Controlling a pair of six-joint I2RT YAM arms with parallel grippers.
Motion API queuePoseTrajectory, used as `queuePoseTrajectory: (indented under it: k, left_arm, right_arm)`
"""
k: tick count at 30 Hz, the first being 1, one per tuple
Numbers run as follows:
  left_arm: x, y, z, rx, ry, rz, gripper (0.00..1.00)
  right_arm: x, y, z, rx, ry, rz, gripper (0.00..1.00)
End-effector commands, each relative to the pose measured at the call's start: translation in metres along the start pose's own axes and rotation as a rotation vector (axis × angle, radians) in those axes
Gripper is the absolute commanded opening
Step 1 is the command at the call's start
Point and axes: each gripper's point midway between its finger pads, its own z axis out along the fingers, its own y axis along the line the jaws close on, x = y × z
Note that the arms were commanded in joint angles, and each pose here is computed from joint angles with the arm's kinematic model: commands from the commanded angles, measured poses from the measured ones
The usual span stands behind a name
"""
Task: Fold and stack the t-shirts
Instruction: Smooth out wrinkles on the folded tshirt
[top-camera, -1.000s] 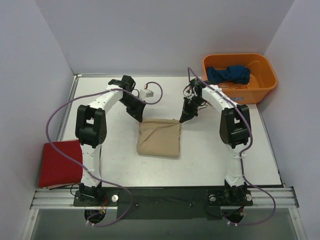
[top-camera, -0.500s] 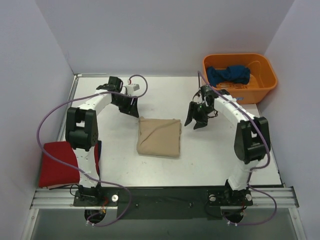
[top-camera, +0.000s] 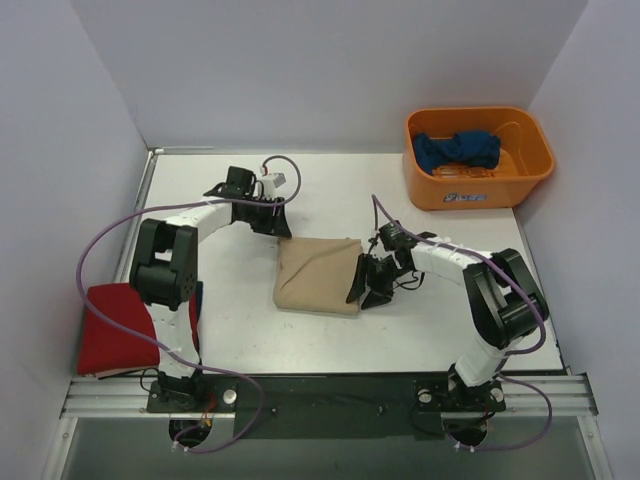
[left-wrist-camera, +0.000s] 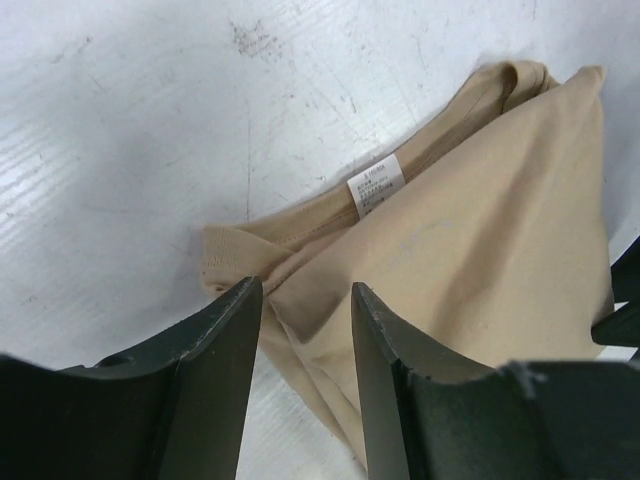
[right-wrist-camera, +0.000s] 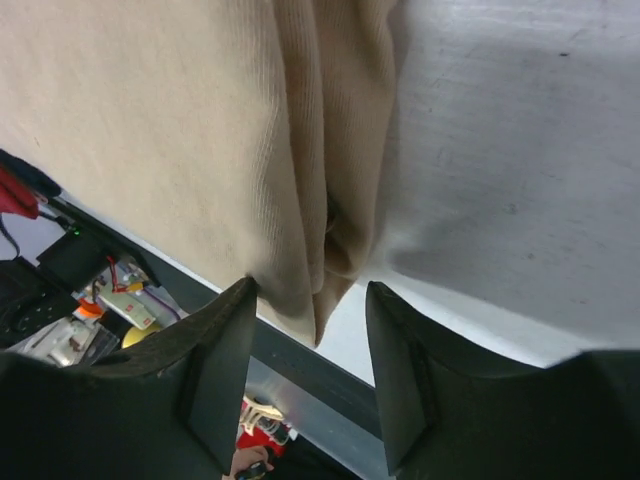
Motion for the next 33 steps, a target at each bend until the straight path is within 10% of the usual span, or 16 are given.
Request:
queuePoseTrajectory:
  k: [1, 11, 30, 33]
  left_arm:
    - [-0.024, -0.006, 0.006, 0.04, -0.083, 0.021, 0.5]
    - [-0.015, -0.004, 0.019, 0.026, -0.001, 0.042, 0.0]
    - [-0.07, 0.024, 0.012, -0.087, -0.081, 0.138, 0.0]
    - [-0.056, 0.007, 0.005, -0.018, -0.075, 0.143, 0.36]
  right_arm:
    - [-0.001, 0.02, 0.003, -0.111, -0.018, 0.032, 0.41]
    - [0.018, 0.005, 0.01, -0.102, 0.041, 0.086, 0.0]
    - [0.042, -0.013, 0.003, -0.069, 0.138, 0.058, 0.03]
    - [0.021, -0.003, -0.01, -0.066, 0.084, 0.026, 0.28]
